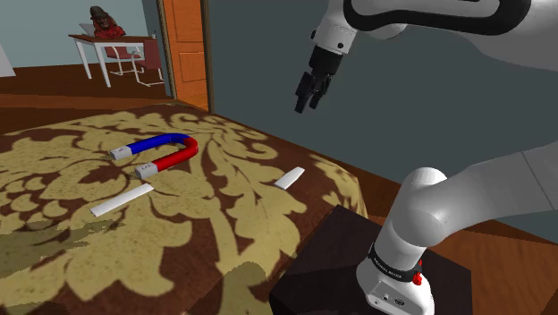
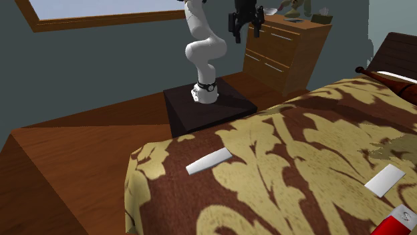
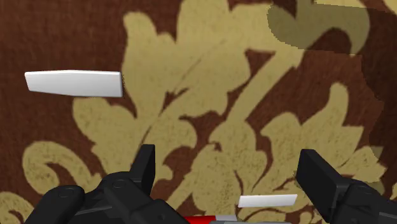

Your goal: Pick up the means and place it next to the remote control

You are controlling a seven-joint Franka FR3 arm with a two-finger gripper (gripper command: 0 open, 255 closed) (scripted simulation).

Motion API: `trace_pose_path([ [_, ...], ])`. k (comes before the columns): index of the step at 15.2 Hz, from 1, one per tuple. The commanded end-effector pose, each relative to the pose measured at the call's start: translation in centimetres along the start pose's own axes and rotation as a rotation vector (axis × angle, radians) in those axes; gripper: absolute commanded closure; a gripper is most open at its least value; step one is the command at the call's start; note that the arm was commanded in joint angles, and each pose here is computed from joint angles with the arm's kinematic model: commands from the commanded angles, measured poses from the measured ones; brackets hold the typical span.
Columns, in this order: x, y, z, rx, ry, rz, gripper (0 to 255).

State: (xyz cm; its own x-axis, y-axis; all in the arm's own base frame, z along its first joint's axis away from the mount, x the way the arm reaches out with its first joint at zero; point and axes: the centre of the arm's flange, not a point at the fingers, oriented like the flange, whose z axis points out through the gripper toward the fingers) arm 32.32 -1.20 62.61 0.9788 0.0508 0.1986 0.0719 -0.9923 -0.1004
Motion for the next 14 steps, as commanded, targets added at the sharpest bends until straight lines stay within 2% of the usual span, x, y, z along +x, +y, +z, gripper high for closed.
trace_pose_path([
  [1, 0.0, 0.0, 0.0, 0.0, 0.0, 0.0, 0],
  [14, -1.2, 11.2, 12.9, 0.029, -0.079, -0.514, 0],
])
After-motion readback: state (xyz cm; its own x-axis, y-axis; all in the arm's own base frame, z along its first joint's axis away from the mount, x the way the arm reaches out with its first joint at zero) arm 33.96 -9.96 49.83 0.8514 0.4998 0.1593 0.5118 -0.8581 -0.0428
